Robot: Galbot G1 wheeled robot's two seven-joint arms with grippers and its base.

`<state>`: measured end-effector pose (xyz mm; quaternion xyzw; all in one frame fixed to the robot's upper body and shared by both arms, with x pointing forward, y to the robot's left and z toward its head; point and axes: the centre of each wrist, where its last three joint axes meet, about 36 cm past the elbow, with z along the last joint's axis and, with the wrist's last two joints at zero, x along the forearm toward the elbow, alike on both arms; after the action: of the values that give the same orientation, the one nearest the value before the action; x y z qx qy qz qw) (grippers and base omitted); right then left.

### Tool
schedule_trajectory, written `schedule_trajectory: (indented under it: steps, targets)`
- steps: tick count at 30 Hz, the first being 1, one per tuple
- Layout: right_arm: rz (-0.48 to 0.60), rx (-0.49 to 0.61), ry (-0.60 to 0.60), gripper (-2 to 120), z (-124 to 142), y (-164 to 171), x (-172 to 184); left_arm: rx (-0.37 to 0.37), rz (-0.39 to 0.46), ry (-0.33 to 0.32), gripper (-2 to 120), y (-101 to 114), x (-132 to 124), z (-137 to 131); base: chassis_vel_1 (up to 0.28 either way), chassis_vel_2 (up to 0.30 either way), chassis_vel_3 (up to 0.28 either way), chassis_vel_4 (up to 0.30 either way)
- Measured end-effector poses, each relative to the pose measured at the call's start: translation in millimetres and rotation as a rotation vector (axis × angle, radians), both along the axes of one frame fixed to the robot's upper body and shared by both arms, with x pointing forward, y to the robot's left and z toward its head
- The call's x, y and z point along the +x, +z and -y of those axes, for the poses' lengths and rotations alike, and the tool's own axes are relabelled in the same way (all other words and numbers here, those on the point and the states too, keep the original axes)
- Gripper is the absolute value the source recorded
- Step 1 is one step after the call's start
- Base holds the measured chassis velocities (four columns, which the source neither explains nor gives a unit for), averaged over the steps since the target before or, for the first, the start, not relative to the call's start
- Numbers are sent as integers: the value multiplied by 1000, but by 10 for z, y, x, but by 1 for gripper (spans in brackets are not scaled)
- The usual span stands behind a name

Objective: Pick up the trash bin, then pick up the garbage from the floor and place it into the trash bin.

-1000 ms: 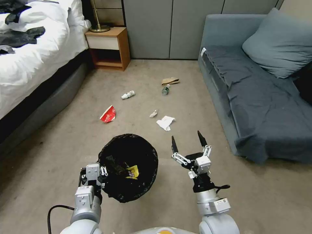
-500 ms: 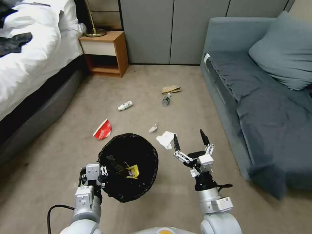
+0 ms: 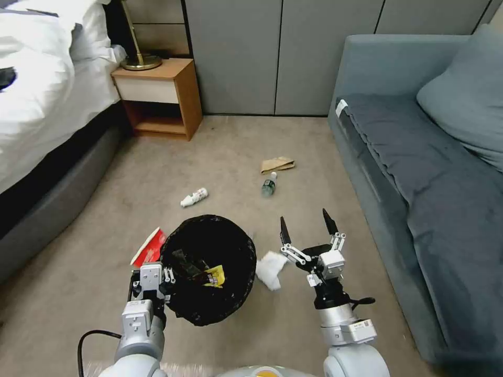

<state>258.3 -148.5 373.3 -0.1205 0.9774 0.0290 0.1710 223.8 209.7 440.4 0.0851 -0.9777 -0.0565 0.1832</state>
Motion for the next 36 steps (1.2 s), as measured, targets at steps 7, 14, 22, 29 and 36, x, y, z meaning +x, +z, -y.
schedule_trajectory:
  steps: [7,14,22,29,36]
  targets:
    - [-1,0,5,99,-8,-8,-8,-1,1,0,1,-1,2,3,-10,-5,4,9]
    - [5,-8,6,99,18,10,9,0,4,-2,1,1,12,-4,20,-22,-28,18]
    - [17,-16,-38,99,102,148,214,1,8,-5,1,5,19,-5,0,0,0,0]
    - [-107,-95,-90,100,189,359,461,11,10,-12,1,2,12,-1,0,0,0,0]
    - [-379,-124,-147,100,136,271,513,16,11,-12,1,-8,3,2,0,0,0,0]
